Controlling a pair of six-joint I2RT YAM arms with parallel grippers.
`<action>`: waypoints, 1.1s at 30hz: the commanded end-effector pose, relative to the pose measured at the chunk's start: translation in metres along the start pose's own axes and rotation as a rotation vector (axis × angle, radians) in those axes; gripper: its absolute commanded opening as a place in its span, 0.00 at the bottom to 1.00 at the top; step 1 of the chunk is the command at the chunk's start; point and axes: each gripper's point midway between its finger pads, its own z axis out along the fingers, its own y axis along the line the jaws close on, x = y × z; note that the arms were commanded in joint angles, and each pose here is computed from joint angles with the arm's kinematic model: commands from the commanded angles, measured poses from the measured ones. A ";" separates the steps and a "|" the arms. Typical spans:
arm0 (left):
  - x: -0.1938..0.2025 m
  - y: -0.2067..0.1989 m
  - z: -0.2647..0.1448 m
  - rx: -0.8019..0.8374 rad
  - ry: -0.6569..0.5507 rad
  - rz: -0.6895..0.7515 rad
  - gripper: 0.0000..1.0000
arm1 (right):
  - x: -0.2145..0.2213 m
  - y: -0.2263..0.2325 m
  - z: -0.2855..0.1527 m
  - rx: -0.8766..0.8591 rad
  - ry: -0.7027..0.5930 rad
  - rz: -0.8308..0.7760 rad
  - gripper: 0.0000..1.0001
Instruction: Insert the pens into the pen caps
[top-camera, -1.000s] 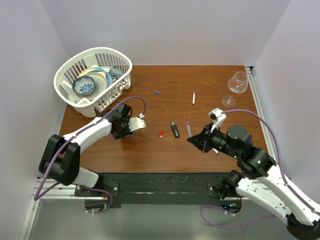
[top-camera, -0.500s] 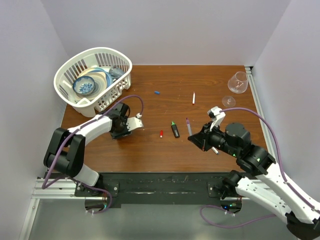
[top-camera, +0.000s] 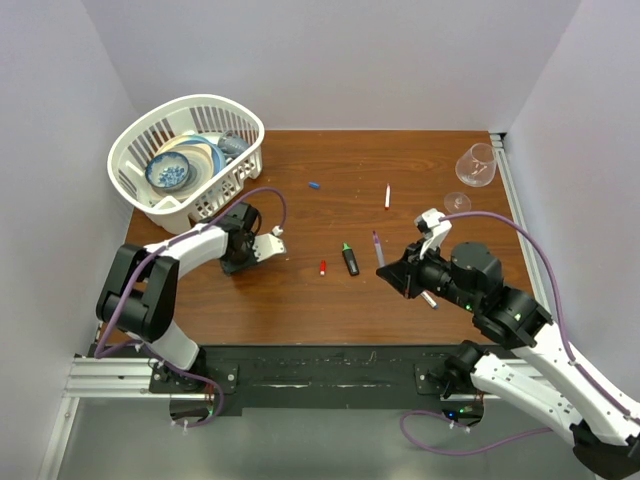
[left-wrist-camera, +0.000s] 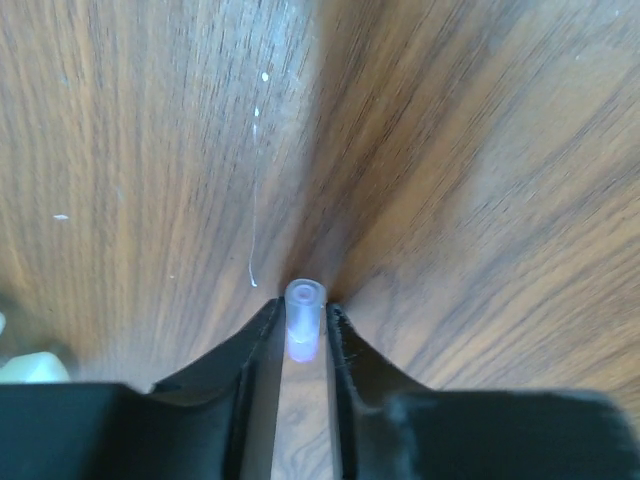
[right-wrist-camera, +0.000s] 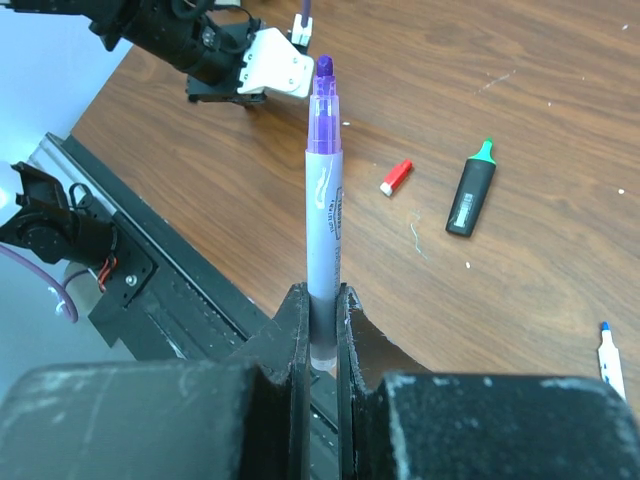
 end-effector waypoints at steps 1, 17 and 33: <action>-0.005 -0.011 0.004 0.075 -0.020 -0.054 0.21 | -0.020 0.005 -0.009 0.000 -0.052 -0.032 0.00; -0.086 -0.030 -0.052 0.067 -0.290 -0.243 0.00 | -0.021 0.002 -0.009 0.014 -0.084 0.029 0.00; -0.186 -0.096 -0.359 0.631 -1.937 -0.480 0.00 | -0.024 0.077 0.000 -0.447 -0.142 0.027 0.00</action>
